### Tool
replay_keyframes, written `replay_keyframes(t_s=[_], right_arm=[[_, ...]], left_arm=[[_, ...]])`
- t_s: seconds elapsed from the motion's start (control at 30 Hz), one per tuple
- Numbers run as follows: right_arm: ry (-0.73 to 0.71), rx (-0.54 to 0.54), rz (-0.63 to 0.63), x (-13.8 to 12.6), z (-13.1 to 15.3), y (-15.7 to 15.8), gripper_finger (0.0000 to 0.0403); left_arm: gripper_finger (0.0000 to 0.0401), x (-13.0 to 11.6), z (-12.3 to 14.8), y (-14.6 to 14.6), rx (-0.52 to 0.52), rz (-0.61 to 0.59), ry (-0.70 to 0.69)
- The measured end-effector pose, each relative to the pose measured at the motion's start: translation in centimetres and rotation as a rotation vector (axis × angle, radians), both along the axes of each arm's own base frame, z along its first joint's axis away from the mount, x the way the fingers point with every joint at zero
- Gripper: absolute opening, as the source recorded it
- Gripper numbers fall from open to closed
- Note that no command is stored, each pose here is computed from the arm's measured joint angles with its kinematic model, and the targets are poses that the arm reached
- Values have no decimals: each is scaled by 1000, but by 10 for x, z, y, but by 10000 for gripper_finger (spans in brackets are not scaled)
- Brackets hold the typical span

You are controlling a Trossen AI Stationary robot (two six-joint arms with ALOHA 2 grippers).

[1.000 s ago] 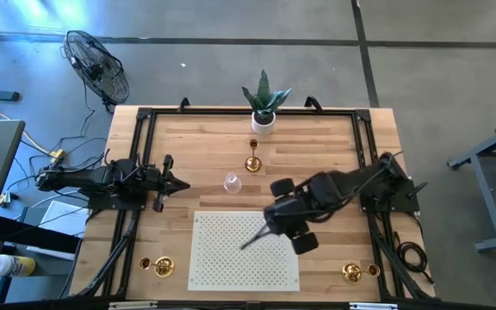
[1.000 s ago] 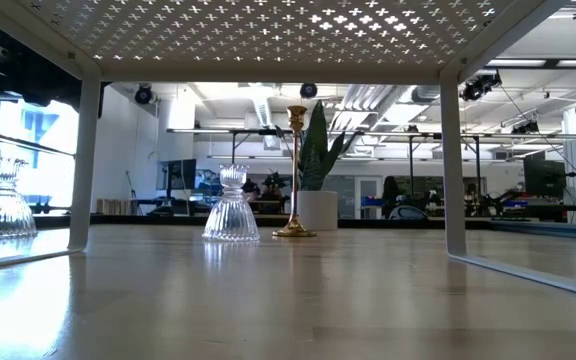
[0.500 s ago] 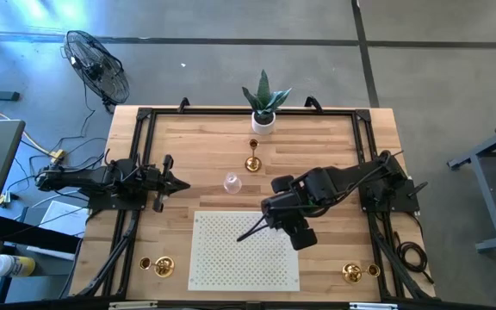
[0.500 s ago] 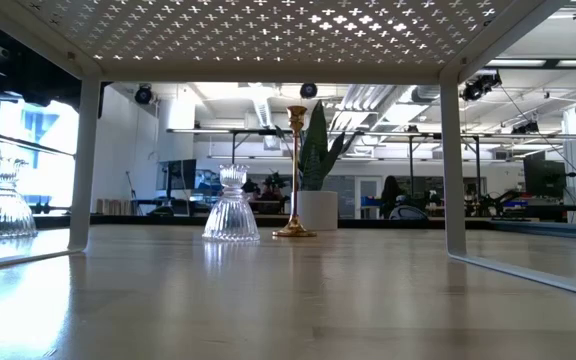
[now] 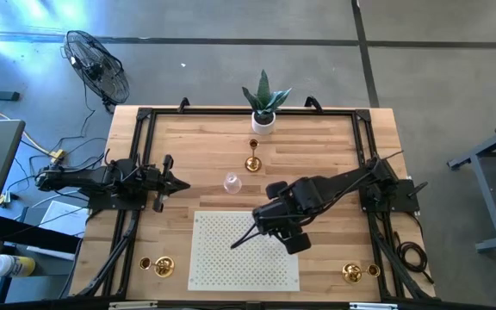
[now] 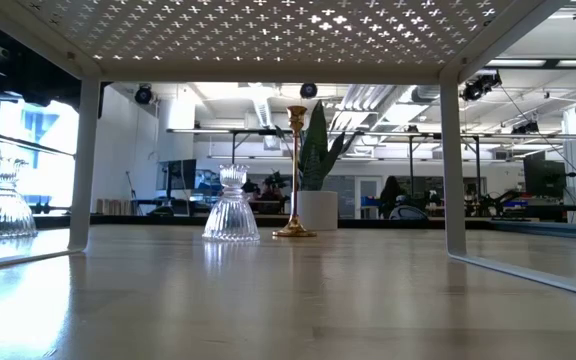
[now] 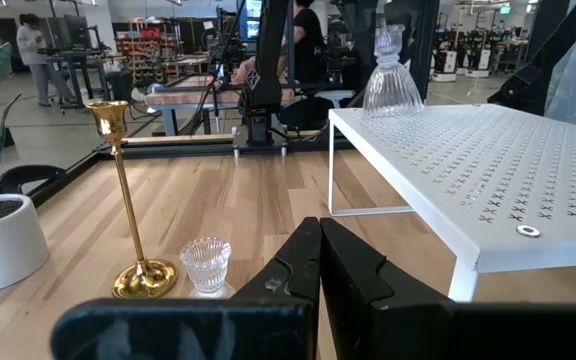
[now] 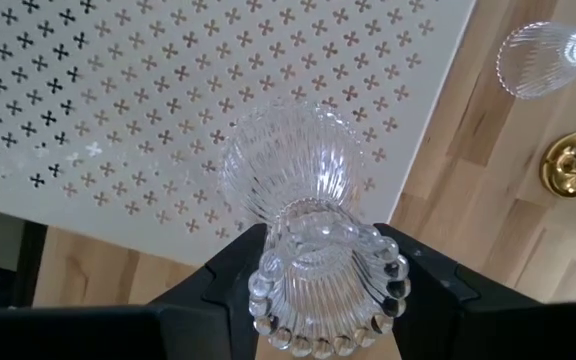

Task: Pick & Place candle stick holders
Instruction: Put the right transparent candle holder on the shelf

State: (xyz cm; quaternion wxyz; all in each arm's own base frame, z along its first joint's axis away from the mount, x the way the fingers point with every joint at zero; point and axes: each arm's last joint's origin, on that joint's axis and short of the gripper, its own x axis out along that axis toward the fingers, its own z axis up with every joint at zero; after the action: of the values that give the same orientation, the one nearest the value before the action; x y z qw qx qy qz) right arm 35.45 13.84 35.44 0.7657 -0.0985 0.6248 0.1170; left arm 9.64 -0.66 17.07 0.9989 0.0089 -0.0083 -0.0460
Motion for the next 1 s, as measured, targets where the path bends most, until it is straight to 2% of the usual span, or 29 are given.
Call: replay_keyframes(t_s=[0.37,0.5,0.73,1.0], right_arm=[[6,11,-14,0,0,0,155],[9,18,-64,0,0,0,155],[11,22,-86,0,0,0,217],[23,50,-84,-1,0,1,208]], left_arm=[[1,0,0,0,0,0,0],[1,0,0,0,0,0,0],[1,0,0,0,0,0,0],[1,0,0,0,0,0,0]])
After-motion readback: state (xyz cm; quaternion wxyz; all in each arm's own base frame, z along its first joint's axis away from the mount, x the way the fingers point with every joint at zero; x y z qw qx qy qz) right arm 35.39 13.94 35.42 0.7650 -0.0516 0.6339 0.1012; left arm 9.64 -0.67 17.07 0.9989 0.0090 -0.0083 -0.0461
